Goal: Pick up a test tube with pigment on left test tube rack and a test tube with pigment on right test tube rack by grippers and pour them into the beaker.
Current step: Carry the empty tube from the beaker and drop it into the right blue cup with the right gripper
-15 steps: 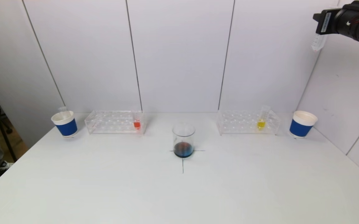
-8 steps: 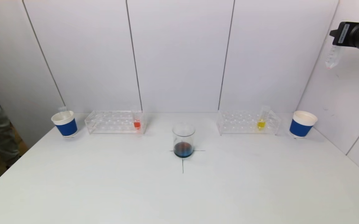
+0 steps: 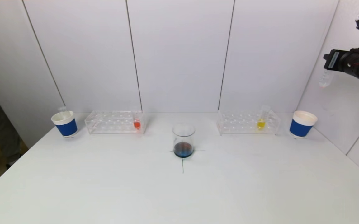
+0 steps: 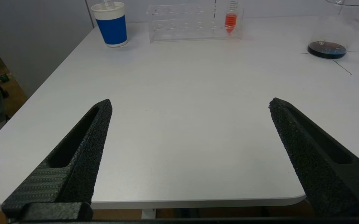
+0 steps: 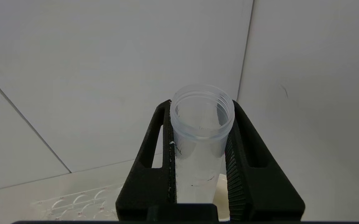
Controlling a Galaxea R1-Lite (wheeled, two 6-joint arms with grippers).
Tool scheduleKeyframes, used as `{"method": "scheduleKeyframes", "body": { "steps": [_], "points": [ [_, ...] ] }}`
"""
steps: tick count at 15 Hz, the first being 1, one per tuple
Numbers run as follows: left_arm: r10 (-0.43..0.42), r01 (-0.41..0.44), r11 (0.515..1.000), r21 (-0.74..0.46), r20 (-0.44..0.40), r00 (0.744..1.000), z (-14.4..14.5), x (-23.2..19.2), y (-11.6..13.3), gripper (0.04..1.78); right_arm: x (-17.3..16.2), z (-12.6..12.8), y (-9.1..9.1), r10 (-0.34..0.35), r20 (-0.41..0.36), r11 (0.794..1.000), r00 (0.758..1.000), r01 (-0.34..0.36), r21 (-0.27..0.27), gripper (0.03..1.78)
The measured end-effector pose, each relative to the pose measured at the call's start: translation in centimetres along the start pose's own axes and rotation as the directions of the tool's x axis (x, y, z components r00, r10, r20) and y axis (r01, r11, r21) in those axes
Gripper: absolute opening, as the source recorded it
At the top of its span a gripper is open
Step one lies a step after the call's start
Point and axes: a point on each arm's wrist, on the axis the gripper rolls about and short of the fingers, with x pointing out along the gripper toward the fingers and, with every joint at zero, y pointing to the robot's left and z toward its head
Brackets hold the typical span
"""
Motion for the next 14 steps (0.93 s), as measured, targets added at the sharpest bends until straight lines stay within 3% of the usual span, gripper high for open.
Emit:
{"method": "scheduleKeyframes", "body": {
  "steps": [10, 14],
  "points": [
    [0.000, 0.000, 1.000, 0.000, 0.000, 1.000, 0.0, 0.0, 0.0, 1.76, 3.2, -7.6, -1.0, -0.026, -0.033, 1.000, 0.999, 0.026, -0.006, 0.51],
    [0.000, 0.000, 1.000, 0.000, 0.000, 1.000, 0.0, 0.0, 0.0, 1.76, 4.3, -9.8, -2.0, -0.051, -0.087, 0.999, 0.995, 0.050, -0.011, 0.51]
  ]
}}
